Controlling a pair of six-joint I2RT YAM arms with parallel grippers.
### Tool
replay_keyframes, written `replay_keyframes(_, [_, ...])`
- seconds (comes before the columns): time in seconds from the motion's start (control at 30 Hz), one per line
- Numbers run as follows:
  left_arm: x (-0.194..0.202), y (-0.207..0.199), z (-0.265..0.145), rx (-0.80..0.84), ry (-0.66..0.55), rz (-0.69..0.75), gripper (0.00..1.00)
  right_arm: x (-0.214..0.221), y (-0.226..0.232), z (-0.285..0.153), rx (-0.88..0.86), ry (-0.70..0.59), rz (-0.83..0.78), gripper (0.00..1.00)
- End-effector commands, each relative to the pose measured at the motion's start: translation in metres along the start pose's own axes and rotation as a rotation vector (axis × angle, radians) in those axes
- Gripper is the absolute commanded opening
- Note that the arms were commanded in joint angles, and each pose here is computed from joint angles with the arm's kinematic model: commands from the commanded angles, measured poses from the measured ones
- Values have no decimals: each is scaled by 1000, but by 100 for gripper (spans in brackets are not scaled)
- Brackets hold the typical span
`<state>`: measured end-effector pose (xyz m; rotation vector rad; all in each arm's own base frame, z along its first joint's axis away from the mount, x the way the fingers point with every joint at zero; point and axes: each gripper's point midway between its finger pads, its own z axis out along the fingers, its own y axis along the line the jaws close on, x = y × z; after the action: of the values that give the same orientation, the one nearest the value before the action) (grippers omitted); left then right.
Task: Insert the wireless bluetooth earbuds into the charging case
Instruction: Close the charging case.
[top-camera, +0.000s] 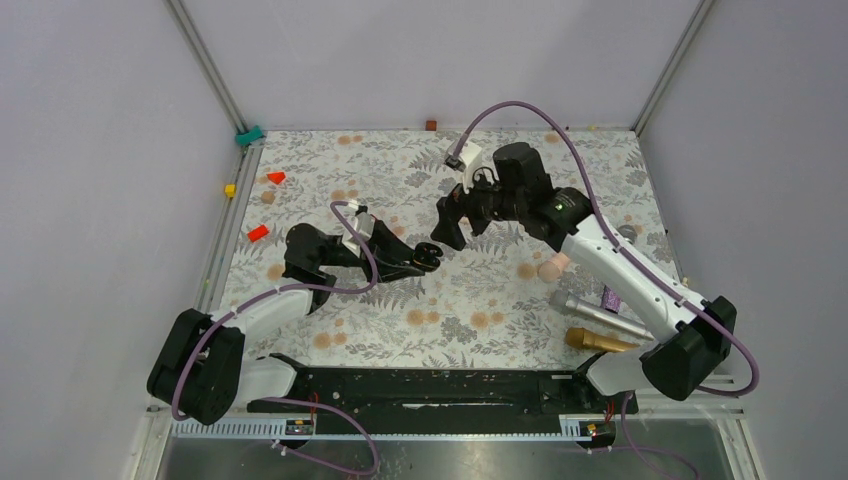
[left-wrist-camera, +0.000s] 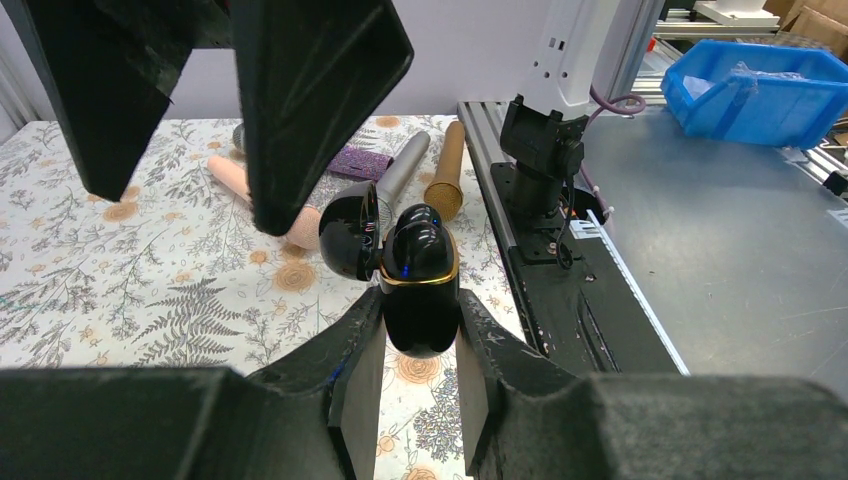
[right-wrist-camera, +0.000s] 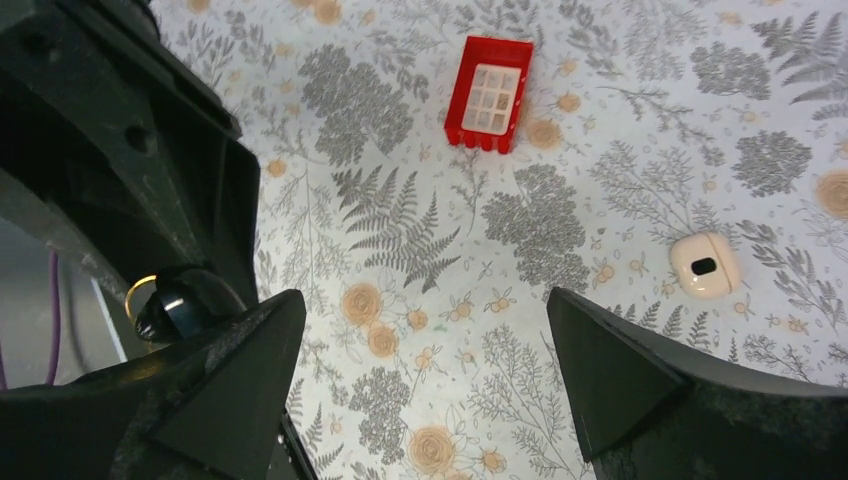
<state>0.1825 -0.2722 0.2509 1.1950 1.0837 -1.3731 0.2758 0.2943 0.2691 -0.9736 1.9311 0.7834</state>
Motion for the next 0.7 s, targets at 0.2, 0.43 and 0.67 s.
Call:
replay_keyframes(0.2, [-18,4,4,-10,-24,86,0,-20,62,-37,-311,-56,-134,99])
replay_keyframes(0.43, [-20,8,4,-29,-29,83,0,-28,77,-55,-379,-114,-167,99])
replay_keyframes(0.67, [-16,11,4,-37,-21,66,0,-13,63,-43,-370,-118,-165,99])
